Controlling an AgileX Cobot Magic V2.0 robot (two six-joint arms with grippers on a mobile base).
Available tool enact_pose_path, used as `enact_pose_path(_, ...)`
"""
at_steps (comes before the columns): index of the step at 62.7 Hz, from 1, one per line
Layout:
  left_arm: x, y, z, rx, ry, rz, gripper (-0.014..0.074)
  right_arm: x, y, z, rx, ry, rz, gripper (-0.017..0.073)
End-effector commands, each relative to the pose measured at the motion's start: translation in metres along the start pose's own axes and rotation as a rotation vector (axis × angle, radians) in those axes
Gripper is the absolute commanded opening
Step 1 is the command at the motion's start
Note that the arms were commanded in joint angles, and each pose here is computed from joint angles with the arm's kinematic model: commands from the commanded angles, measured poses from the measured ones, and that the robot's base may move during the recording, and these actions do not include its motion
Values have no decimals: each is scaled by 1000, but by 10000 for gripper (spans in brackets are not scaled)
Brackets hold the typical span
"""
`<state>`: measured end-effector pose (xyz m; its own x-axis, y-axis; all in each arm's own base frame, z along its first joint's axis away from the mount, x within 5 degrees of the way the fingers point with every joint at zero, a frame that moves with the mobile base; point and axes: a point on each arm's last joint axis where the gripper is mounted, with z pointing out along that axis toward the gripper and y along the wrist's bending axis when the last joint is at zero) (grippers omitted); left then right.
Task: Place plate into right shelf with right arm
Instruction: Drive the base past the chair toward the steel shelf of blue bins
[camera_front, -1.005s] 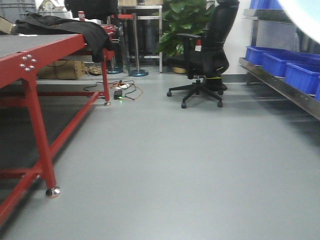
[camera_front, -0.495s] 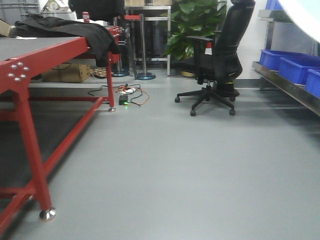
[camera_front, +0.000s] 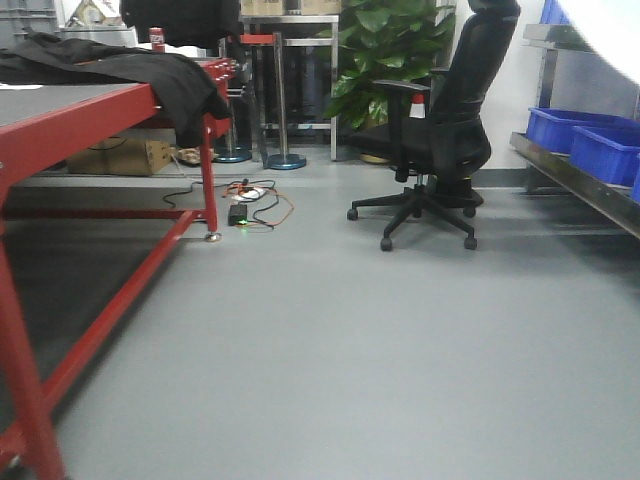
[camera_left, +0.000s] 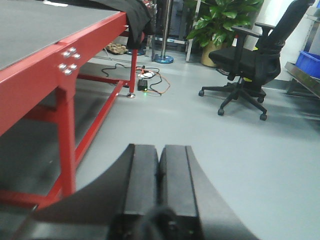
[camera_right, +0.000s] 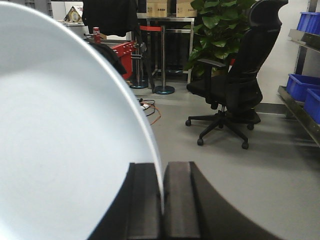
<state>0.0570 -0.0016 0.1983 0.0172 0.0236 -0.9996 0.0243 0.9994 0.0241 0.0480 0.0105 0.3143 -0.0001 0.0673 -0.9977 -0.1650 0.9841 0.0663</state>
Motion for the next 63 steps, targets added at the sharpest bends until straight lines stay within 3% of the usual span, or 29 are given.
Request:
enact_pose_path(1,-5,1,-1,-12,-89,-15,-128,-17,0,-1,12,-112,-2,54)
enact_pose_path(63,-5,1,-1,-12,-89,-15,-128,-17,0,-1,12,-112,-2,54)
